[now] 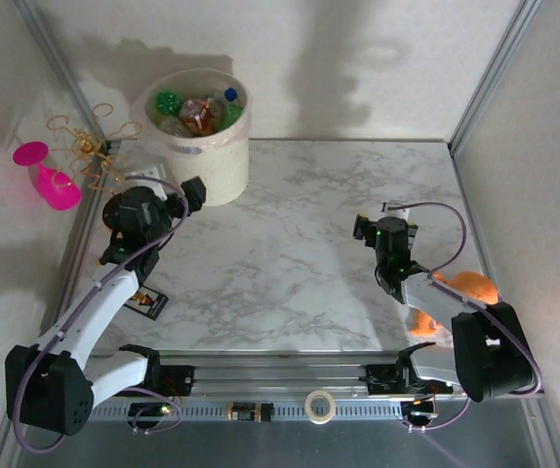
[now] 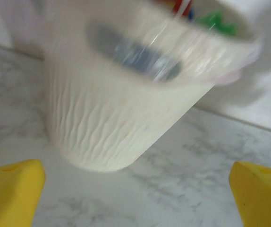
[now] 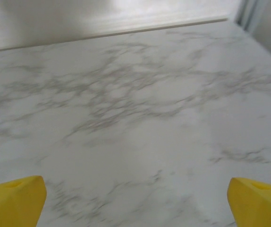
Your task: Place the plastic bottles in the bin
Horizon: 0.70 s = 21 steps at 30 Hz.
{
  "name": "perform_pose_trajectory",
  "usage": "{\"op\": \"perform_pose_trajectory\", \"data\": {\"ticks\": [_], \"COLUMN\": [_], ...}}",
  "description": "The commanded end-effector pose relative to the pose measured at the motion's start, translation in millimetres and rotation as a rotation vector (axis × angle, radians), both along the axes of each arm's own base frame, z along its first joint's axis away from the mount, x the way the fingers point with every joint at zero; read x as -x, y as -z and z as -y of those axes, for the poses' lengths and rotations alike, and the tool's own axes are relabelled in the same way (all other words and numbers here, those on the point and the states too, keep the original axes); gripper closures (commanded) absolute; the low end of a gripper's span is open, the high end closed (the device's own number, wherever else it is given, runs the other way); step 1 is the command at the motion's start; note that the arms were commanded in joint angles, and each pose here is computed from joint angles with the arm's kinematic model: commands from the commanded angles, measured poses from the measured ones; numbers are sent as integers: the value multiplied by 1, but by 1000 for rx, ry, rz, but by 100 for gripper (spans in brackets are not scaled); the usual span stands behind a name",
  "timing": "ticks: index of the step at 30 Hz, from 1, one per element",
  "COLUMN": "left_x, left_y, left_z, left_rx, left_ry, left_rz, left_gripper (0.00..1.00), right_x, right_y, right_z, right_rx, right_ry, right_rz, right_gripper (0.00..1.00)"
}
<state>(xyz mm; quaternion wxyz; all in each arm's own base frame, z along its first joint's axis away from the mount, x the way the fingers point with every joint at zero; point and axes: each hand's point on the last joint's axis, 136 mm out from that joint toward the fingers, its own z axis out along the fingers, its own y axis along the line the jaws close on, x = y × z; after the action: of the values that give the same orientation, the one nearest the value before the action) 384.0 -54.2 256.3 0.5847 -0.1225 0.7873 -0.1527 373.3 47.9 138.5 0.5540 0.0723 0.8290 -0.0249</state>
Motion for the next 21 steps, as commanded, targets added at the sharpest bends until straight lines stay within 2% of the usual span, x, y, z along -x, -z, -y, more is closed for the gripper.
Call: {"op": "perform_pose_trajectory", "data": {"ticks": [1,5,8,11,17,21], "left_x": [3,5,5,5,17,16], "left_y": [4,32,51,69,85,86], "left_z": [-16,-32,-41,-53,-73,-78], "left_rx": [-27,-56,-110,-193,-221,-249], "left_ry": [-93,-187,-237,-303,-416,-445], "left_rz": [60,68,60,7,28,39], "left_gripper": [0,0,0,0,0,0], "right_x": [-18,-21,-20,-22,-25,-27], "right_y": [-15,-5,3,13,14,14], "right_z": [30,51,60,67,55,52], "right_rx": [98,116,60,17,18,24], "right_ry": [80,113,105,99,5,-10], "right_rz": [63,93,150,134,135,130], "right_gripper": [1,1,1,1,1,4]}}
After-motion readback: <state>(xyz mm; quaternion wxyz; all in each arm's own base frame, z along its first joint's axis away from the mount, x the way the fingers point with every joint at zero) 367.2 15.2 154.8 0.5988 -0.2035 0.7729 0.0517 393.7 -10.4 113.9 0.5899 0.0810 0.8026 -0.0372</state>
